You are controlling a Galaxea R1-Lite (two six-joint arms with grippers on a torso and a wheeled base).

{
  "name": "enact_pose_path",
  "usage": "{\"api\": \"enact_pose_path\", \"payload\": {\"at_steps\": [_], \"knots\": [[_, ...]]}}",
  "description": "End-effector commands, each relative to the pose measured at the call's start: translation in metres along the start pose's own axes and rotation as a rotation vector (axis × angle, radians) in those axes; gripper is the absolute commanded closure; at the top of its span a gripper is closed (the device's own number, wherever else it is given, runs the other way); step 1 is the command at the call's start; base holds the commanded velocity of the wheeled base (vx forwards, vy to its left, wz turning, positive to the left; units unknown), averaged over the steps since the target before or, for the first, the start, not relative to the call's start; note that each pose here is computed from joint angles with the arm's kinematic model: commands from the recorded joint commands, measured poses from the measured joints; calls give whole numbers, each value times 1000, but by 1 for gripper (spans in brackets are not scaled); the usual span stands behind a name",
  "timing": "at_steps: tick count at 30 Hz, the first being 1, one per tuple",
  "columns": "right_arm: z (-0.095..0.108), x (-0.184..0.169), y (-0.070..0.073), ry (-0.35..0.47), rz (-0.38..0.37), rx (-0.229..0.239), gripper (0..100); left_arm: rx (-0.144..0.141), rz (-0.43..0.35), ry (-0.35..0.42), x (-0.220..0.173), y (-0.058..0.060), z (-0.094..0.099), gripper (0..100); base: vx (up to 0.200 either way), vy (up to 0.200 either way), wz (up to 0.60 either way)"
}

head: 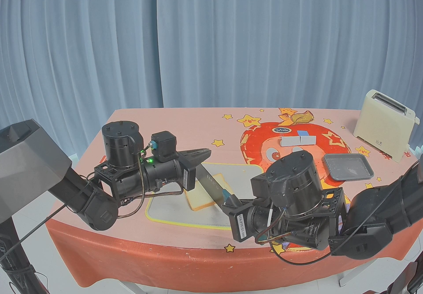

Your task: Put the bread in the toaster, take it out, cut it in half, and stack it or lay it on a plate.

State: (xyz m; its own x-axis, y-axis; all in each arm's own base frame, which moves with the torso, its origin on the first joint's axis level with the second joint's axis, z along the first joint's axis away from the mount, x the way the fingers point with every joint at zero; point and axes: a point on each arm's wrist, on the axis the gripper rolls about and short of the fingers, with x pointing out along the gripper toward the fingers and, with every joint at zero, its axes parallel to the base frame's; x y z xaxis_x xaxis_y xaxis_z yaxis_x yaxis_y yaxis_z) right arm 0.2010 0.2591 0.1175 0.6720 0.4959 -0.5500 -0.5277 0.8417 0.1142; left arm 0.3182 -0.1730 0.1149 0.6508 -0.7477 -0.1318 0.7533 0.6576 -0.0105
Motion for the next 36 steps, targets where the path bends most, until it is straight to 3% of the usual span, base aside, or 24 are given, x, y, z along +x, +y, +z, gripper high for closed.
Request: {"api": "enact_pose_path", "payload": {"at_steps": [1,17,36], "knots": [[0,0,1,-1,1,-1,100,-3,1,2,-1,0,-1,100,0,0,0],[0,1,1,-1,-3,-1,100,-6,0,2,0,-1,-16,100,0,0,0],[0,1,1,-2,-2,-1,100,-10,2,15,-1,-1,-20,100,0,0,0]]}}
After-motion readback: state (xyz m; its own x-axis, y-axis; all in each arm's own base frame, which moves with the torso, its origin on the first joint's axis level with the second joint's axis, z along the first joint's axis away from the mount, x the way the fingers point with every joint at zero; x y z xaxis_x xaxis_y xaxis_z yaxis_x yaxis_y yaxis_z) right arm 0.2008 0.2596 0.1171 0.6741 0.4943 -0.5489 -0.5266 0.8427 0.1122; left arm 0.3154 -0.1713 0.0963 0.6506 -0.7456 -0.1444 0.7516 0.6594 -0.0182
